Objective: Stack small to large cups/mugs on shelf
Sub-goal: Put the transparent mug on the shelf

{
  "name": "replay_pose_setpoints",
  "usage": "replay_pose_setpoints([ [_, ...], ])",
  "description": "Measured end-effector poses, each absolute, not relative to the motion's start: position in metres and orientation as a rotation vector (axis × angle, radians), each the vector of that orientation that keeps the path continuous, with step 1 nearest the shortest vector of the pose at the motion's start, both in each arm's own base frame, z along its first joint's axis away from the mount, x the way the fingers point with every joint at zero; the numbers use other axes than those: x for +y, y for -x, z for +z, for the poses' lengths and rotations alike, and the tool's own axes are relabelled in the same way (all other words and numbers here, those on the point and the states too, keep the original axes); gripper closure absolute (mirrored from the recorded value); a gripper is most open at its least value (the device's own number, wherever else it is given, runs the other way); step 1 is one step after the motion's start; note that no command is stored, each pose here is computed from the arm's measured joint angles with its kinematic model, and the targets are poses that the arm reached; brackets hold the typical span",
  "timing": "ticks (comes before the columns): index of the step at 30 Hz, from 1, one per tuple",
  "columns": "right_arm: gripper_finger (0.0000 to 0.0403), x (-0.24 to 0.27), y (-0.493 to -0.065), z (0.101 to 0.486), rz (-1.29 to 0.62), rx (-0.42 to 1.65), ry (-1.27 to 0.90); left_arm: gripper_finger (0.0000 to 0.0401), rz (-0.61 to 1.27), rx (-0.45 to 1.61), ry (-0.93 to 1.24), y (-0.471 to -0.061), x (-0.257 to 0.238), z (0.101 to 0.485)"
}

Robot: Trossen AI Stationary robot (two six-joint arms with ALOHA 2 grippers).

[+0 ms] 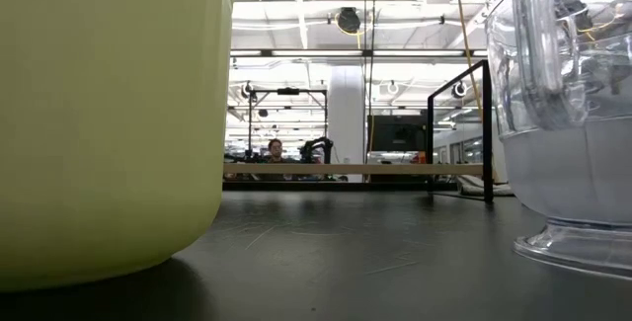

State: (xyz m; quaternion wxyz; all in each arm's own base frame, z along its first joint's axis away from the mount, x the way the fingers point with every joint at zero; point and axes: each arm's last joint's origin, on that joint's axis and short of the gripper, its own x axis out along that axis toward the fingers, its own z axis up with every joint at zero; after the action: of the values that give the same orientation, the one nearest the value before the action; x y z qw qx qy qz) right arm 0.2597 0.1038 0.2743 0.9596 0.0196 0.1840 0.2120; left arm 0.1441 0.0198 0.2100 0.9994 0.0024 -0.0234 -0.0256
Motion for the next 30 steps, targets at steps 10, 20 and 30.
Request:
replay_pose_setpoints([
  [10, 0.0403, 0.108, -0.252, 0.274, 0.428, 0.565, -0.035, 0.0368, -0.051, -0.046, -0.005, -0.144, 0.02, 0.21],
  [20, 0.0403, 0.131, -0.243, 0.269, 0.464, 0.617, -0.061, 0.0368, -0.051, -0.046, -0.005, -0.144, 0.02, 0.21],
  [30, 0.0403, 0.154, -0.27, 0.281, 0.43, 0.757, 0.035, 0.0368, -0.051, -0.046, -0.005, -0.144, 0.02, 0.21],
])
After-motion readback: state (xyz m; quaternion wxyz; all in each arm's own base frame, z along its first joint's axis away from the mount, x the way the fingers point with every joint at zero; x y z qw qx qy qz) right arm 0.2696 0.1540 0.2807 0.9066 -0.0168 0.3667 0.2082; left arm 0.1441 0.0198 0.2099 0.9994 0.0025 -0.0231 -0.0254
